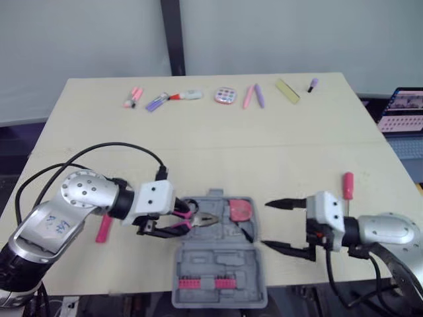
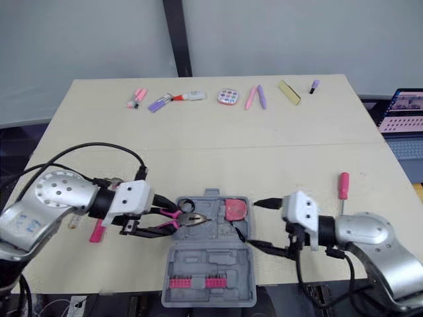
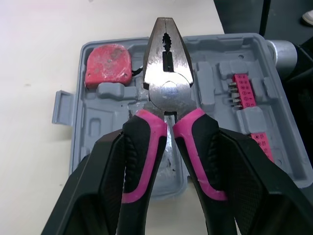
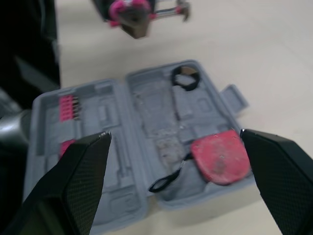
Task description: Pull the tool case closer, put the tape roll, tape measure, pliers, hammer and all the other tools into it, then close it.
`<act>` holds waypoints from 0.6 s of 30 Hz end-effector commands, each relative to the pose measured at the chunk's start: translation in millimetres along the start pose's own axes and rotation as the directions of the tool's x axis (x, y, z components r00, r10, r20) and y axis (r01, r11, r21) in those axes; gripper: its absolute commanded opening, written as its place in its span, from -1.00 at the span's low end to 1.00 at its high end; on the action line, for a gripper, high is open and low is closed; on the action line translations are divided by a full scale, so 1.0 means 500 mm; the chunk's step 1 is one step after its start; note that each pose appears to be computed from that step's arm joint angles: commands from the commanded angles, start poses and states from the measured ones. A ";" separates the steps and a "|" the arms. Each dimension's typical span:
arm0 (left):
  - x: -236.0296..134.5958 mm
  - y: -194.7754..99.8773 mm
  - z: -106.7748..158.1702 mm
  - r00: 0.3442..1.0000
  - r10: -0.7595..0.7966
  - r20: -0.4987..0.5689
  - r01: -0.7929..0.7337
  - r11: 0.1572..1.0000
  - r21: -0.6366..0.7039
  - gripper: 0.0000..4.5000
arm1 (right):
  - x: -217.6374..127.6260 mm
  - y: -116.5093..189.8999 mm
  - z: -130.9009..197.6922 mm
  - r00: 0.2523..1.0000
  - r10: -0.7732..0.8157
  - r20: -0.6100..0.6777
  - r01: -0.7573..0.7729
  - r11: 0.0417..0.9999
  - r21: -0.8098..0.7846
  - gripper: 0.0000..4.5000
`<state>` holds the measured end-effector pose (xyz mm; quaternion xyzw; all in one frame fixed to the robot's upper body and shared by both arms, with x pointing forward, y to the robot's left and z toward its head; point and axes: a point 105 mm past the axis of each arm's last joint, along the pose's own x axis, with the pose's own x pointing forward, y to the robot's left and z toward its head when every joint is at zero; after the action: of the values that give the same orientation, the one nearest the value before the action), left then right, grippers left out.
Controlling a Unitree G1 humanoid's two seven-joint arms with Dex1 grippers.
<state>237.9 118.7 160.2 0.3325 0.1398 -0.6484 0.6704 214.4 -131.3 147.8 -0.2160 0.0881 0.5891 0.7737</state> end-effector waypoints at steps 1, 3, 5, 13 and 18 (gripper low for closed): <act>0.015 0.012 0.011 1.000 -0.006 0.001 0.006 0.999 0.034 0.03 | 0.024 0.010 0.029 1.000 0.007 -0.023 -0.007 1.000 -0.016 1.00; 0.028 0.018 0.013 1.000 -0.019 0.001 0.019 0.999 0.041 0.03 | 0.038 0.012 0.044 1.000 -0.001 -0.017 0.000 1.000 -0.014 1.00; 0.037 0.021 0.015 1.000 -0.031 0.003 0.031 0.999 0.041 0.03 | 0.051 0.011 0.049 1.000 -0.010 -0.028 0.010 1.000 -0.014 1.00; 0.066 0.029 0.023 0.998 -0.062 0.012 0.061 0.996 0.068 0.03 | 0.088 -0.002 0.061 0.996 -0.083 -0.043 0.082 0.997 -0.006 1.00; 0.079 0.041 0.025 0.998 -0.058 0.011 0.057 0.994 0.091 0.03 | 0.098 -0.002 0.061 0.994 -0.089 -0.057 0.089 0.996 -0.001 1.00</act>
<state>259.4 82.8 143.6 0.3369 0.1363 -0.6742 0.6429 229.4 -79.6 148.9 -0.2254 0.1197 0.5464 0.7977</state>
